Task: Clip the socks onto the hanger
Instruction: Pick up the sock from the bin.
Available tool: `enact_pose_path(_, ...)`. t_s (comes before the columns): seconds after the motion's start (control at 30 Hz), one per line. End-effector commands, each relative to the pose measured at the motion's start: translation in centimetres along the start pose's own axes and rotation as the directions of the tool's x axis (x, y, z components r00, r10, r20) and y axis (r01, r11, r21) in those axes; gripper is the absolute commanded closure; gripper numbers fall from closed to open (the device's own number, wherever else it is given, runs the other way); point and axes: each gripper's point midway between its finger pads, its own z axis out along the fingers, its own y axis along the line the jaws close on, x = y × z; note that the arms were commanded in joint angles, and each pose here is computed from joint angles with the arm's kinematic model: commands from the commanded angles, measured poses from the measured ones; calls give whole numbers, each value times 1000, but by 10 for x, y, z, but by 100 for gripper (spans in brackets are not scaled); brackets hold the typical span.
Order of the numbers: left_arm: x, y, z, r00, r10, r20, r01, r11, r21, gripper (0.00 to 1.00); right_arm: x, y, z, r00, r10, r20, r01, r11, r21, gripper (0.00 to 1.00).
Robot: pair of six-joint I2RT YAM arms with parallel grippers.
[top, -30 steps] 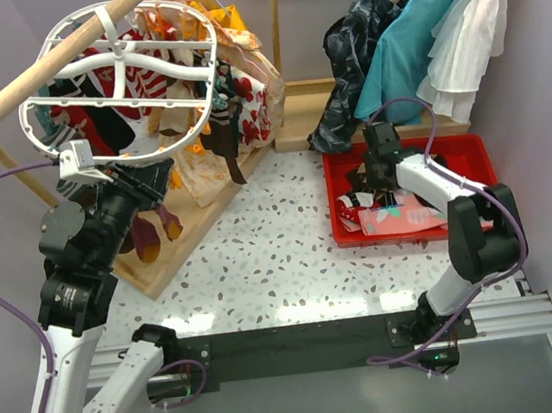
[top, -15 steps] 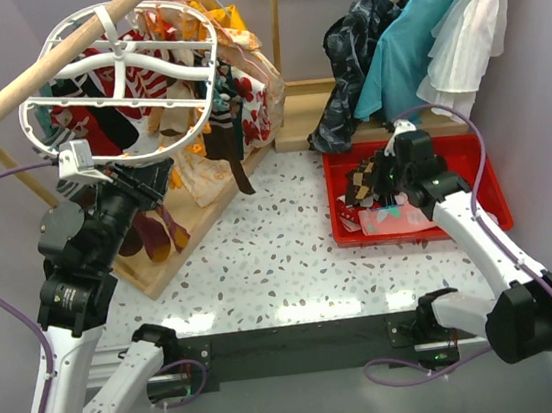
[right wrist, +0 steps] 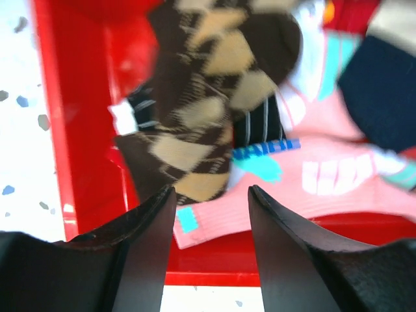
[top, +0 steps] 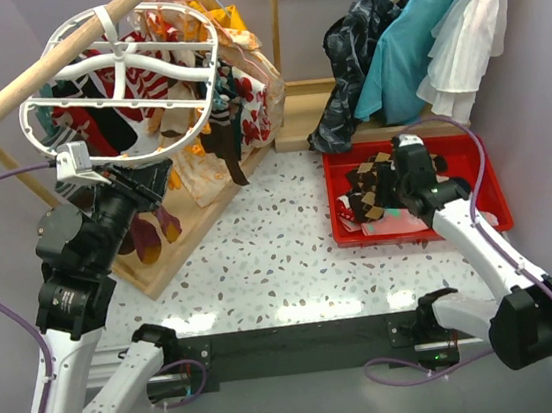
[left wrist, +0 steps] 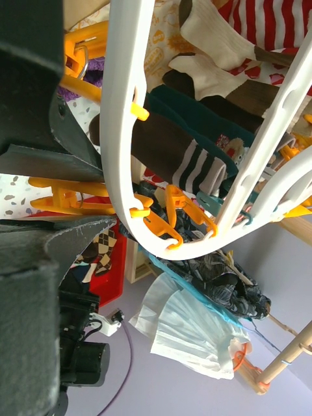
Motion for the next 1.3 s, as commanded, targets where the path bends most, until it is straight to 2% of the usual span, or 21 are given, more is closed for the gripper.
enact_pose_path(0.0,-13,-10,-3,999,16,29,-17,999,31,100,-27,23,-18,975,-197,100,192,980,57,48)
enact_pose_path(0.23,-12,-9,-3,1000,16,26,-16,1000,26,100,4,58,14,961,-273,-33,271,960,-65,56)
enact_pose_path(0.83,-9,-7,-1,1000,15,14,-15,1000,23,100,37,58,46,934,-327,-143,327,945,-21,58)
enact_pose_path(0.93,-9,-7,0,1000,15,13,-15,1000,21,100,38,52,46,933,-330,-142,334,943,8,70)
enact_pose_path(0.97,-10,-8,-1,1000,17,16,-17,1000,22,100,37,51,45,934,-329,-138,333,943,10,78)
enact_pose_path(1.07,-11,-8,-2,1000,18,18,-19,1000,22,100,29,51,37,936,-332,-116,335,942,15,91)
enact_pose_path(1.1,-11,-8,-2,1000,17,19,-17,1000,21,100,27,52,34,939,-328,-107,331,944,10,99)
enact_pose_path(1.27,-15,-11,-3,999,19,26,-19,999,27,100,3,66,6,949,-313,-37,311,949,-60,100)
